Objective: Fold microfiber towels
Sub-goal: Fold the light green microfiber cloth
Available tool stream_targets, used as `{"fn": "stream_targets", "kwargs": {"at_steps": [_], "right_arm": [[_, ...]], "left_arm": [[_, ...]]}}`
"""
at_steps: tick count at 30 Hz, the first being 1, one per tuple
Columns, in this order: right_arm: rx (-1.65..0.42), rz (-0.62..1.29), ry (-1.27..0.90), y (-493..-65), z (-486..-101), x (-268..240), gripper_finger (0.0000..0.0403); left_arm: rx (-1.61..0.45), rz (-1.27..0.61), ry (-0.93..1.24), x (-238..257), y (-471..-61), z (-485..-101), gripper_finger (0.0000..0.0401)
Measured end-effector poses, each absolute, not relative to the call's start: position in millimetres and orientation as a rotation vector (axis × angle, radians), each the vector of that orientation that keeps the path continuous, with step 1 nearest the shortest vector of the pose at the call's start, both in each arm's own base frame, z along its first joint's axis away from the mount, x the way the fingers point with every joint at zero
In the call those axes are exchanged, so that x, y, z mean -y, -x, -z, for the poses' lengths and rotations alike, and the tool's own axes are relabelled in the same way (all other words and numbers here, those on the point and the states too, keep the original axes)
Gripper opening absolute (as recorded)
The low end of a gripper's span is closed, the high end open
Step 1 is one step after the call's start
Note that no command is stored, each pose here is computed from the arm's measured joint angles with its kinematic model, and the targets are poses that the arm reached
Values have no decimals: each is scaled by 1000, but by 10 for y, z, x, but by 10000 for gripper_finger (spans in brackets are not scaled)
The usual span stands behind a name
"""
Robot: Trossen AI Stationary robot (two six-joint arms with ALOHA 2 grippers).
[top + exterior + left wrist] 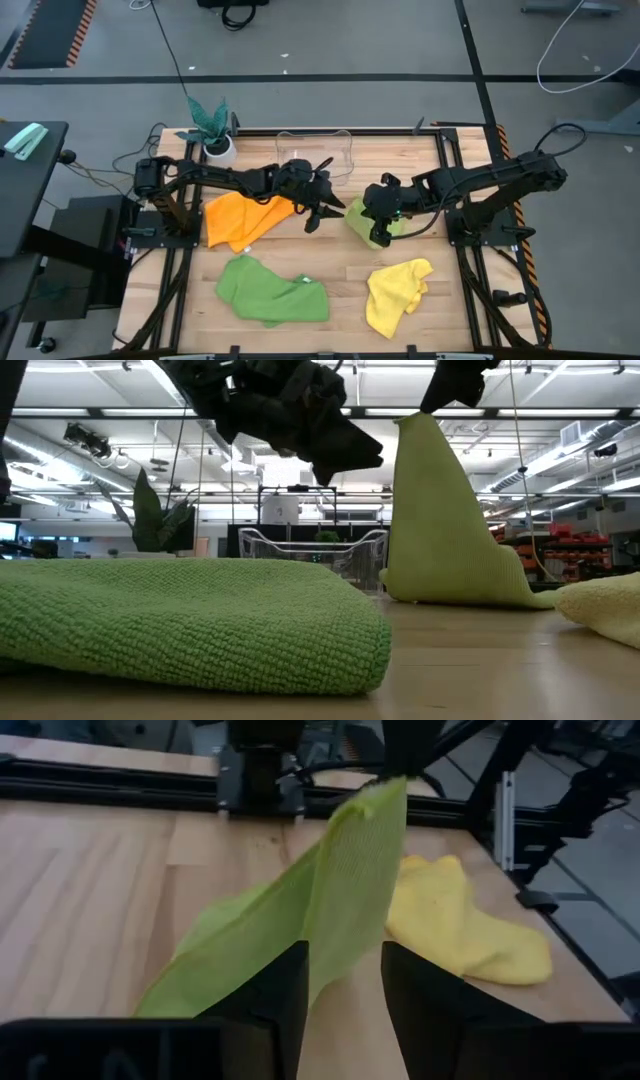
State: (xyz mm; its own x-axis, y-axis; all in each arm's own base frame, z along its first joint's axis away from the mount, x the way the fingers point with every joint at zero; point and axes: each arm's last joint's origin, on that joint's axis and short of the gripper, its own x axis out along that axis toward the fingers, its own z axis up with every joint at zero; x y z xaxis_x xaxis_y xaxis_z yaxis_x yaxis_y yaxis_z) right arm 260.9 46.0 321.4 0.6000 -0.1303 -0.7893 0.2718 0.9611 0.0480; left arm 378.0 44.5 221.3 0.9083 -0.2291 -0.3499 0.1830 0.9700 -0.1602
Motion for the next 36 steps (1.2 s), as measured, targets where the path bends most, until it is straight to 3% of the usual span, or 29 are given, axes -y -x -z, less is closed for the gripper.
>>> {"fn": "stream_targets", "kwargs": {"at_steps": [36], "right_arm": [[-884, 211, -130, -2626, -3225, -455, 0]], "left_arm": [[-294, 204, 172, -525, -3858, -2244, 142]]}}
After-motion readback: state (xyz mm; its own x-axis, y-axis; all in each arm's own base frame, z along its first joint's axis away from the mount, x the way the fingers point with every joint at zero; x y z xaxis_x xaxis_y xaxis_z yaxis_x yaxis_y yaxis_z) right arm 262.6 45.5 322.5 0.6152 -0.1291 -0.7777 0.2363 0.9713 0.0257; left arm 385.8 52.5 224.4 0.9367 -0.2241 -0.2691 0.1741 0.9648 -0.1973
